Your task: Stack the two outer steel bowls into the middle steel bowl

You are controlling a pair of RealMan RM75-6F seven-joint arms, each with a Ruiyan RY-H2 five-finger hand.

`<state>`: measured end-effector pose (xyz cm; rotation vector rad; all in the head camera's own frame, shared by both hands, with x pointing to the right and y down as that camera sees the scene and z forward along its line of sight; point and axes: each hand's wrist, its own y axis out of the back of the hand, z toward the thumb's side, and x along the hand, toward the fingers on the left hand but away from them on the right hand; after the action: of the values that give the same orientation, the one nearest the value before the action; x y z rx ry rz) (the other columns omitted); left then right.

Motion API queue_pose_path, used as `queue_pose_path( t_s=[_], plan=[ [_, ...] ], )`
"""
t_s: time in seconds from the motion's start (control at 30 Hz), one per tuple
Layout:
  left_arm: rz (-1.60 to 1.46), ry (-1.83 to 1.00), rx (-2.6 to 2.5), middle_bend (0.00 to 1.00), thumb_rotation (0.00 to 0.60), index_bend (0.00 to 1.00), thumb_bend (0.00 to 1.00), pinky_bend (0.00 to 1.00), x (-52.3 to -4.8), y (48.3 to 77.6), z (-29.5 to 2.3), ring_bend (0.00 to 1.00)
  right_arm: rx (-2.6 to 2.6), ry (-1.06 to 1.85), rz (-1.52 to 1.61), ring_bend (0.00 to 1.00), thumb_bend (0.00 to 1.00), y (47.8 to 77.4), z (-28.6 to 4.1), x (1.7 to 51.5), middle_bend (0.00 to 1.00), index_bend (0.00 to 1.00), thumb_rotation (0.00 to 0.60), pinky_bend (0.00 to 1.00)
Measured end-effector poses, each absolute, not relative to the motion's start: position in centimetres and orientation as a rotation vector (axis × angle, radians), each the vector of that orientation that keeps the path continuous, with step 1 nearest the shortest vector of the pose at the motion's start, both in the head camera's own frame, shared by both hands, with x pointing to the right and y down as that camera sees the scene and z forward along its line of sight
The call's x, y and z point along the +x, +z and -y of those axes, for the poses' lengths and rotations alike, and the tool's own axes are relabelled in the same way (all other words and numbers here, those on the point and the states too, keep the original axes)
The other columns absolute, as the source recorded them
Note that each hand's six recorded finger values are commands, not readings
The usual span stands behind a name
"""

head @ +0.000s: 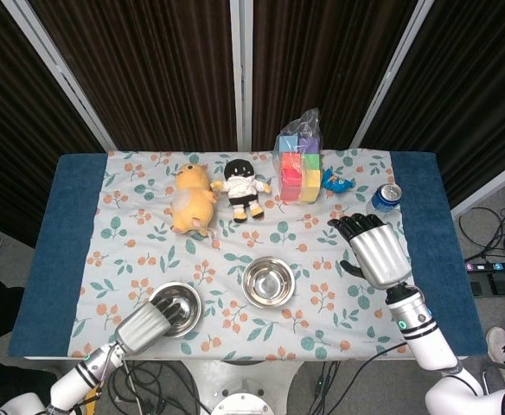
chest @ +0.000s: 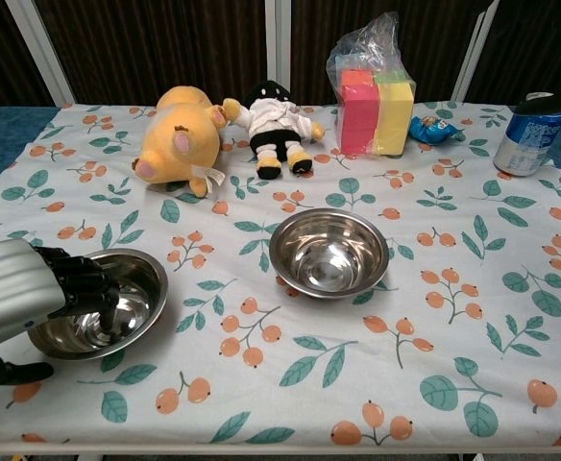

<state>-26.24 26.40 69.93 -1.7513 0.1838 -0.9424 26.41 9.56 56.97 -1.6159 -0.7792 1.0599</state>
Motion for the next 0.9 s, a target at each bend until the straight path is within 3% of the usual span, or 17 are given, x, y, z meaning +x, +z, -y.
queue_pose_path(
  t_s=[0.23, 0.9],
  plan=[
    [-0.174, -0.865, -1.665, 0.62, 0.600, 0.62, 0.23, 0.52, -25.6, 70.3, -26.2, 0.44, -1.618, 1.071, 0.793, 0.31, 0.00, 57.2, -9.3, 27.0, 0.36, 0.28, 0.600, 0.38],
    [-0.196, -0.748, -1.602, 0.71, 0.600, 0.71, 0.29, 0.59, -24.8, 71.6, -26.9, 0.57, -1.616, 1.106, 0.811, 0.31, 0.00, 57.7, -9.2, 28.3, 0.36, 0.28, 0.600, 0.38]
  ],
)
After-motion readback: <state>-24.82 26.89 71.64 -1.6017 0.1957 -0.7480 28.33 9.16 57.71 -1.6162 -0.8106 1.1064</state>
